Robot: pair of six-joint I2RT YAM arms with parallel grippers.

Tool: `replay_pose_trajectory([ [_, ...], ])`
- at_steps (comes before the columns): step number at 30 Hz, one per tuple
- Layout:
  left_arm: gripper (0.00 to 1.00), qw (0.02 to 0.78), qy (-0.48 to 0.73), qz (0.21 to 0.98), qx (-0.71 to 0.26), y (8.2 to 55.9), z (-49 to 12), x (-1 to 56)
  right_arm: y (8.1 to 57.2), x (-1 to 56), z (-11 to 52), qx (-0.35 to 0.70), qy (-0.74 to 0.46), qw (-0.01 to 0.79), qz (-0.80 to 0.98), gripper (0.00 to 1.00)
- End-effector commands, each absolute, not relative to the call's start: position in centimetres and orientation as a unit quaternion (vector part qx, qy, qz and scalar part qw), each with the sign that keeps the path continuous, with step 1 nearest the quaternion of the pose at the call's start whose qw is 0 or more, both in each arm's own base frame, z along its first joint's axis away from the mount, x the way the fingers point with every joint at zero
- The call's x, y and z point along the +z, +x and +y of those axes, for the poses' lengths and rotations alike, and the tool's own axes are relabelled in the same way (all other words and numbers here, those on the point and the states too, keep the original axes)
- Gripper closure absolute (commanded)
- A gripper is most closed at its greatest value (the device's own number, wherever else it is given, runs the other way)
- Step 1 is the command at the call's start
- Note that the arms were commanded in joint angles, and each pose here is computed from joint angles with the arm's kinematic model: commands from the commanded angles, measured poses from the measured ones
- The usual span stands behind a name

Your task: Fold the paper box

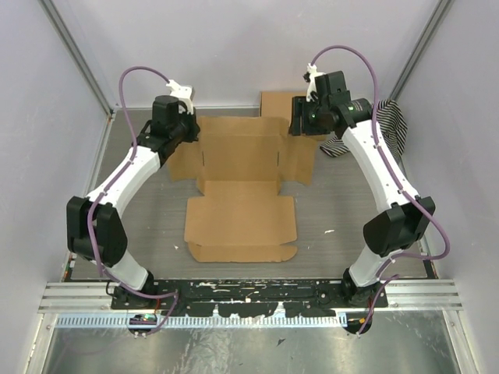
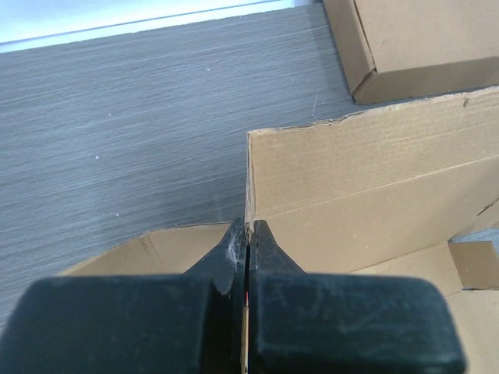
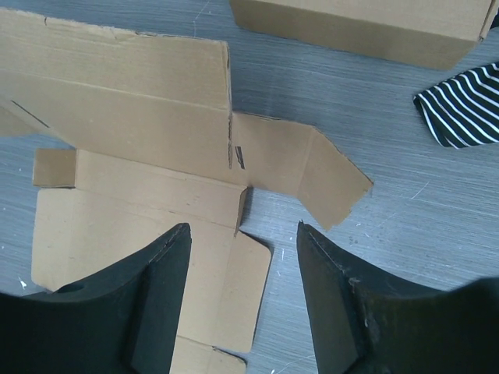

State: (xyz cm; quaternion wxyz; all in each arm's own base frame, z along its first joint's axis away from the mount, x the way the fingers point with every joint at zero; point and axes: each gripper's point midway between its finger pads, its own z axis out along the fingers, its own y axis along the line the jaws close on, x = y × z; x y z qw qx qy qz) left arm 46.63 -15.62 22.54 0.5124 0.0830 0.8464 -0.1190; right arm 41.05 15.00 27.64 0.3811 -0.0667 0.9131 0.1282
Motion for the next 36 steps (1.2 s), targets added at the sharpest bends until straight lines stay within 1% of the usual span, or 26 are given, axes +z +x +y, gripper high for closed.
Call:
replay_pose_trajectory([
  [1,1.00,0.572,0.097,0.803,-0.134,46.7,-16.0,27.0,41.3,30.8,15.5,0.150,-0.082,0.412,0.895,0.38],
  [9,1.00,0.582,0.113,0.791,-0.150,46.4,-16.7,28.3,42.3,31.3,16.2,0.167,-0.077,0.404,0.896,0.37],
  [16,1.00,0.586,0.126,0.783,-0.165,45.8,-17.4,29.0,44.4,29.8,14.9,0.153,-0.052,0.389,0.907,0.37],
  [20,1.00,0.589,0.131,0.779,-0.169,45.5,-17.6,29.4,45.8,28.8,14.4,0.163,-0.043,0.378,0.910,0.38],
  [23,1.00,0.591,0.134,0.777,-0.173,45.4,-17.8,29.7,46.3,28.6,14.6,0.181,-0.043,0.374,0.908,0.41],
  [30,1.00,0.590,0.142,0.775,-0.179,45.2,-18.2,29.7,46.5,28.6,16.0,0.224,-0.060,0.365,0.902,0.54],
  [36,1.00,0.589,0.149,0.773,-0.182,45.0,-18.5,29.9,46.7,27.5,17.3,0.256,-0.065,0.340,0.903,0.61],
])
